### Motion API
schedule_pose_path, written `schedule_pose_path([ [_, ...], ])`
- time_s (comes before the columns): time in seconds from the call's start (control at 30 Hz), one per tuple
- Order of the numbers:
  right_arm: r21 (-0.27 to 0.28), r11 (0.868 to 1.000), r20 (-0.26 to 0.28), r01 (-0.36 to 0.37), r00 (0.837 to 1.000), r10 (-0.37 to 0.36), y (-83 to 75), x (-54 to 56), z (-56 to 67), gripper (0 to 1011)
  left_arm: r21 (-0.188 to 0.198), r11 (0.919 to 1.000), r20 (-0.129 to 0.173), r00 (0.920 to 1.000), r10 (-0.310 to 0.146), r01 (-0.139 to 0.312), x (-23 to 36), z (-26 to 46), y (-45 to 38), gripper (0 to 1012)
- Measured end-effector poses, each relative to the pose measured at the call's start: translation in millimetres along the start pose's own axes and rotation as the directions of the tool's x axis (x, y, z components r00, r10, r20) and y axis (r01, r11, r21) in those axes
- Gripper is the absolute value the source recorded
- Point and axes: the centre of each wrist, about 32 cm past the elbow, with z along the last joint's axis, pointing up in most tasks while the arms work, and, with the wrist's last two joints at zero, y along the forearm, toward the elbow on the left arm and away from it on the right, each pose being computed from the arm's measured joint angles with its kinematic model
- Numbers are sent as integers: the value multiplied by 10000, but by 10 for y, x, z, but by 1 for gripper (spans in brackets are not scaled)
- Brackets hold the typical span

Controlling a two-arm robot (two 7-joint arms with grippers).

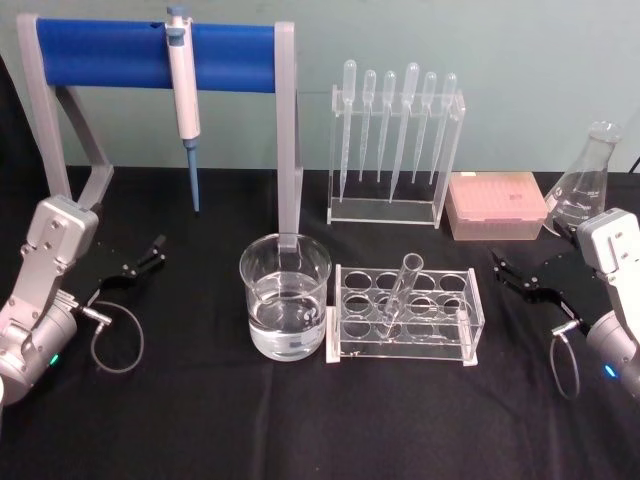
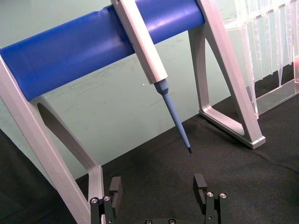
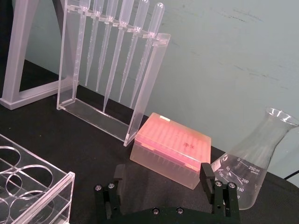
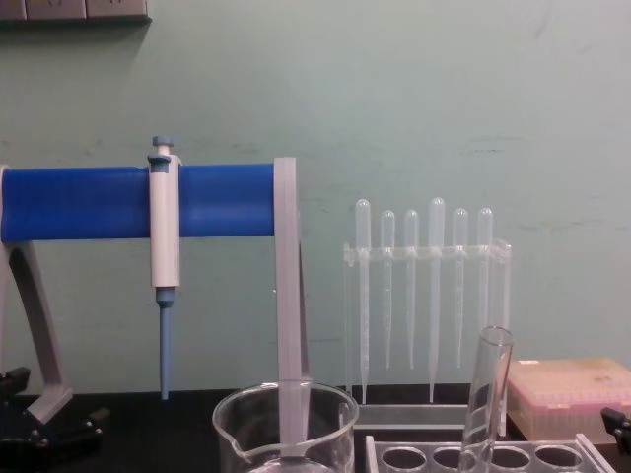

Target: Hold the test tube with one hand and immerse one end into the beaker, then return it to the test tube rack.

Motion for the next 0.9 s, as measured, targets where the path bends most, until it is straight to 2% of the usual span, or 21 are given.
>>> schedule_pose_path([
  [0.9, -1, 10000, 0, 0, 10000, 0, 0, 0, 0, 1002, 0, 10000, 1, 10000, 0, 0, 0, 0, 0, 1000],
])
